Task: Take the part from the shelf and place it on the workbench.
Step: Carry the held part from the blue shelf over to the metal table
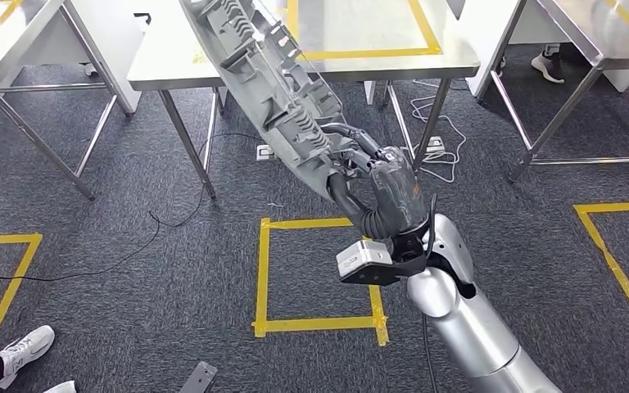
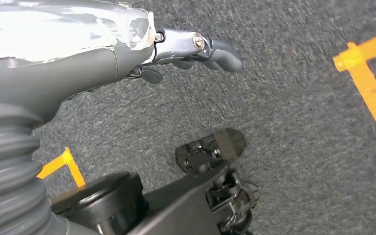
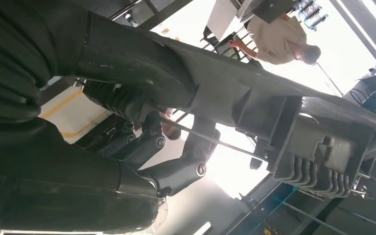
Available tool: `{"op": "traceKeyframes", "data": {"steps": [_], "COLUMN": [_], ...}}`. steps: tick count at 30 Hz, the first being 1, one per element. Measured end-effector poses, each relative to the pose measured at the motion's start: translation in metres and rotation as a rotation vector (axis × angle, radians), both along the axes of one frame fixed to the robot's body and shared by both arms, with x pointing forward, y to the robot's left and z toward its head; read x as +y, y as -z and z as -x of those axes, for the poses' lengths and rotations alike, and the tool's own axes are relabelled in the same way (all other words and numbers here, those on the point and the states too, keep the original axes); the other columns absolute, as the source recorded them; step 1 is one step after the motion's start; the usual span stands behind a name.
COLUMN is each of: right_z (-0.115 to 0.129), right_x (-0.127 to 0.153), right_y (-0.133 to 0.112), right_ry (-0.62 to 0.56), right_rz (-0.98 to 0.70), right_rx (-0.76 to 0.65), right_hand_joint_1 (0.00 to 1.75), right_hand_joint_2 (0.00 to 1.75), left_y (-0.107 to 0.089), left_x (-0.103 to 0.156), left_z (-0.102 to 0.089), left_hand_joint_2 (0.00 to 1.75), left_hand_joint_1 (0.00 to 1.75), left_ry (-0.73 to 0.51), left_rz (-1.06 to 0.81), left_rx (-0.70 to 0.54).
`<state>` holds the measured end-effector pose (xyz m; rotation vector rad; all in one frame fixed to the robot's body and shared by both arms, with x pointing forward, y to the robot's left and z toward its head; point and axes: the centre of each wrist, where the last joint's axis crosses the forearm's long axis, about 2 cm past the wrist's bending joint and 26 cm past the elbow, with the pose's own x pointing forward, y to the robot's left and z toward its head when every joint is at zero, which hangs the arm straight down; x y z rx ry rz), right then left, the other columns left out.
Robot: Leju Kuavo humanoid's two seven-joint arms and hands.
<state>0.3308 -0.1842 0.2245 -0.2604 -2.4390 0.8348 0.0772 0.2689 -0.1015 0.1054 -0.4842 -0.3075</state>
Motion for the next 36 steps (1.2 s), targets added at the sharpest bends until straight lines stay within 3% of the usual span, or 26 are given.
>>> {"op": "traceKeyframes", "data": {"steps": [36], "right_z": [-0.0057], "right_x": [0.0045], "right_y": [0.0009], "right_ry": [-0.022], "right_rz": [-0.004], "right_rx": [0.012], "right_hand_joint_1": [1.75], "right_hand_joint_2": [1.75], "left_y": [0.0013], "left_x": [0.0029], "left_z": [0.0042], "left_hand_joint_2": [1.75], "left_hand_joint_1": [0.0], "left_ry": [-0.024], "left_rz": [0.012], "left_rx": [0.018]}}
